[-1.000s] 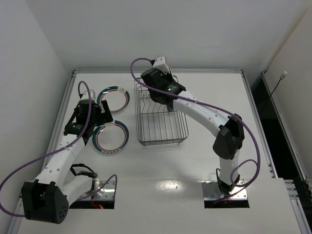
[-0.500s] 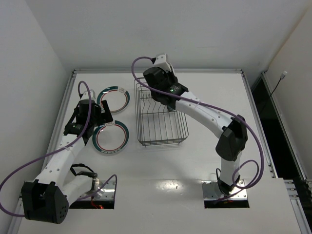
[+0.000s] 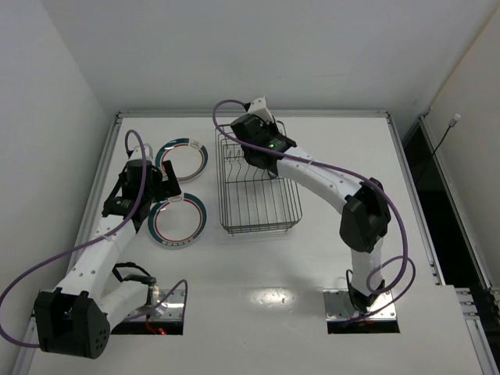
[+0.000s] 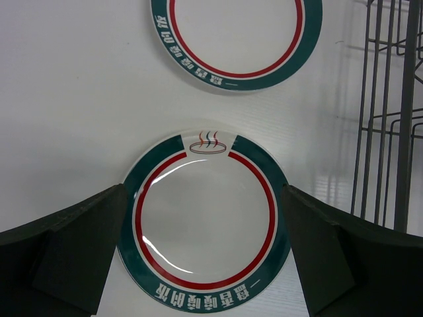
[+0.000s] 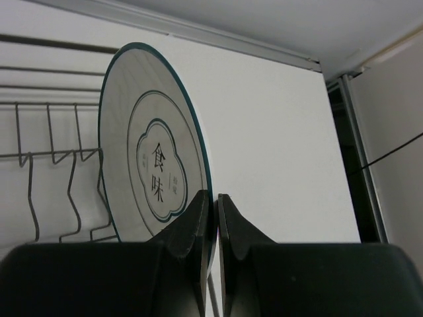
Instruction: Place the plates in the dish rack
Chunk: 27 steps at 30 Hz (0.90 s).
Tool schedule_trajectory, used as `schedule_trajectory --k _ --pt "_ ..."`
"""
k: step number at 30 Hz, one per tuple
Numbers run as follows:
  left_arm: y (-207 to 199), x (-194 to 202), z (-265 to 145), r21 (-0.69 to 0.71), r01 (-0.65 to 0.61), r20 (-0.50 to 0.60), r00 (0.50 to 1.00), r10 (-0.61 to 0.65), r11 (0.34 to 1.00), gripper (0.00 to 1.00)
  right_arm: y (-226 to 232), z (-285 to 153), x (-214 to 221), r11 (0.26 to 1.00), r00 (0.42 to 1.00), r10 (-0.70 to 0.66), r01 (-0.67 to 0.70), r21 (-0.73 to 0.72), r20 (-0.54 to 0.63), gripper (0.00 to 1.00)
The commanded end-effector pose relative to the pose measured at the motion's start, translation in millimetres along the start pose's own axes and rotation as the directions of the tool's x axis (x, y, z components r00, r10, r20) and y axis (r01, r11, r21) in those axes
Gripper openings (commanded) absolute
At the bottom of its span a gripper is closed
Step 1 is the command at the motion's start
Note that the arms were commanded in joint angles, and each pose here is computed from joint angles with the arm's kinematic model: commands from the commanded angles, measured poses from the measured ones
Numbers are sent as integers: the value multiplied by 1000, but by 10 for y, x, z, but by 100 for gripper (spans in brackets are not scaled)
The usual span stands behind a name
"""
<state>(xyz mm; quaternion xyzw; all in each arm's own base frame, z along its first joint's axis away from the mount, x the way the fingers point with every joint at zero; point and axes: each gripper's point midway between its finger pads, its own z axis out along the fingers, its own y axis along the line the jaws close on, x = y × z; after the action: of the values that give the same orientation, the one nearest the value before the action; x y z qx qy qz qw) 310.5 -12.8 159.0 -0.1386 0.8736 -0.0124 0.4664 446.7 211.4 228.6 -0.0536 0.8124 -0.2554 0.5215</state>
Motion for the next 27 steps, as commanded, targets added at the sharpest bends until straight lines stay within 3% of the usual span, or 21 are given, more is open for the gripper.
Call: schedule_trajectory --k 1,6,12,16,18,20,21,23,24,27 --pt "-45 -148 -36 7 8 38 999 -8 1000 100 100 93 42 998 998 54 -55 -42 -19 0" --pt "-45 -149 -36 7 8 38 999 -8 1000 100 254 181 218 992 994 57 -67 -111 -93 7" --pt "157 -87 -50 -107 36 27 999 -33 994 100 143 115 236 983 984 90 -113 -142 -154 30" --pt "408 1 -130 -249 169 32 985 -167 953 100 -58 -68 70 976 980 119 -145 -163 -158 31" --pt "420 121 -192 -215 243 -14 968 -252 946 100 -191 -319 -121 961 980 159 -182 -208 -122 34" --pt "407 290 -259 -161 383 -55 917 -395 910 100 -242 -615 -295 908 969 229 -245 -339 -87 42" --pt "389 354 -290 -143 428 -71 895 -440 893 100 -195 -680 -154 889 970 219 -243 -388 -105 46" --pt "357 590 -335 -127 547 -127 818 -561 827 100 -87 -958 -210 780 952 283 -299 -550 -116 62" --pt "371 701 -387 -129 609 -123 773 -622 783 100 -92 -1182 -96 703 940 306 -332 -629 -153 65" --pt "316 939 -411 -141 654 -184 721 -669 743 100 -68 -1414 131 604 919 338 -379 -701 -205 67"
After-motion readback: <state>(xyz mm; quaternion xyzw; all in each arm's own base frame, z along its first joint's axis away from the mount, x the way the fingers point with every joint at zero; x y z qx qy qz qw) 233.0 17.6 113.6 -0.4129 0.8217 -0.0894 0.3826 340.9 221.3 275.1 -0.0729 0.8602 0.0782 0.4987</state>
